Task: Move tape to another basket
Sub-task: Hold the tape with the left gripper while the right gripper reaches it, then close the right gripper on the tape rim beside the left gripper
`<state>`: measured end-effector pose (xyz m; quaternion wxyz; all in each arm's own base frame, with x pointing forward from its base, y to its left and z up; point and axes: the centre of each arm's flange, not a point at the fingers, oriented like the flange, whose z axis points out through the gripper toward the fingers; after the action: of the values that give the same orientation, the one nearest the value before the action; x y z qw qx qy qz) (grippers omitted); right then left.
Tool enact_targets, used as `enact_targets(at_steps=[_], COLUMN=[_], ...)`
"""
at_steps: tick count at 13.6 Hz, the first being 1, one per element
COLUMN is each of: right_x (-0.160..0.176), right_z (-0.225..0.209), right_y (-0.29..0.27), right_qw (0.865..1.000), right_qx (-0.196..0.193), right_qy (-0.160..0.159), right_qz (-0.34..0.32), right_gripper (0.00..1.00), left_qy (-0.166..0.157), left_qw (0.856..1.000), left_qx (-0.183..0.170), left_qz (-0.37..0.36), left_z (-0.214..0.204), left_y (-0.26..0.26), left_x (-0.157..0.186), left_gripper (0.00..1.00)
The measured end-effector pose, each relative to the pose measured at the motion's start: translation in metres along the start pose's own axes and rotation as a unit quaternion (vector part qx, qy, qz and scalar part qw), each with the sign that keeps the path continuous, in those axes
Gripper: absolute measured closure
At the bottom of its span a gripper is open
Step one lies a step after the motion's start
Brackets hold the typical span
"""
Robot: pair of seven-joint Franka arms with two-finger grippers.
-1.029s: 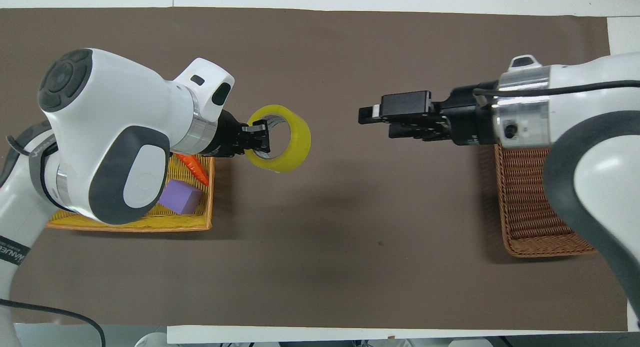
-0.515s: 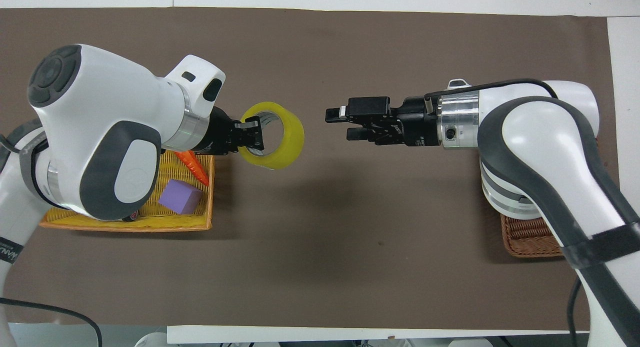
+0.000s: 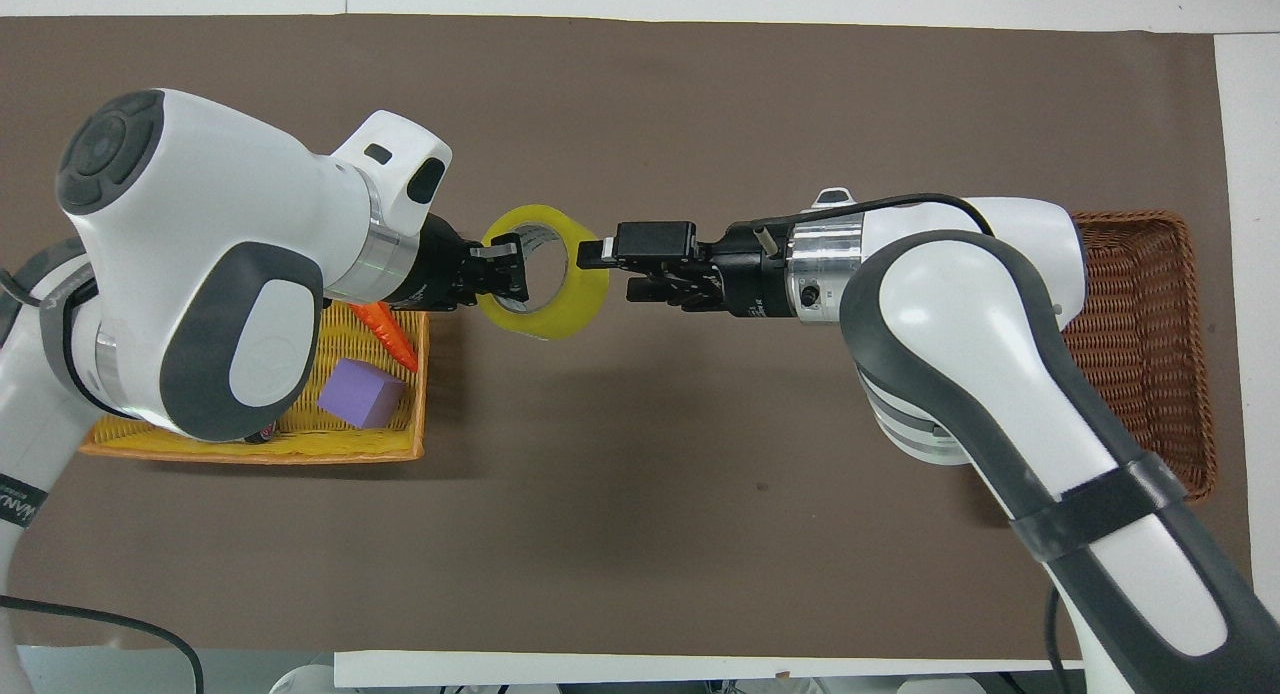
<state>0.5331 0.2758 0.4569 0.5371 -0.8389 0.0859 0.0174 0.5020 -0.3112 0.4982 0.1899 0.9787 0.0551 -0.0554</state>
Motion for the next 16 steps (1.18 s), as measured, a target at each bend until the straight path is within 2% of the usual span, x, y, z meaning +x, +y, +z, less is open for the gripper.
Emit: enact_targets(at_steps=[6, 13, 16], right_x=[-0.01, -0.018, -0.017], right_z=[0.015, 0.029, 0.028], right_y=[-0.005, -0.008, -0.004], right_qw=[1.0, 1.0, 1.0], right_qx=[-0.006, -0.013, -0.015], right_qy=[0.002, 0.005, 0.005], right_qz=[-0.007, -0.012, -0.01], right_gripper=[0.0, 0.11, 0.47], left_qy=[-0.001, -0.002, -0.005], left_qw=[1.0, 1.0, 1.0], left_qx=[0.001, 0.001, 0.002], left_qz=[0.0, -0.001, -0.002], left_z=[0.001, 0.0, 0.0], left_y=[0.0, -0.001, -0.002], left_x=[0.0, 0.0, 0.0], left_gripper=[0.78, 0.78, 0.78])
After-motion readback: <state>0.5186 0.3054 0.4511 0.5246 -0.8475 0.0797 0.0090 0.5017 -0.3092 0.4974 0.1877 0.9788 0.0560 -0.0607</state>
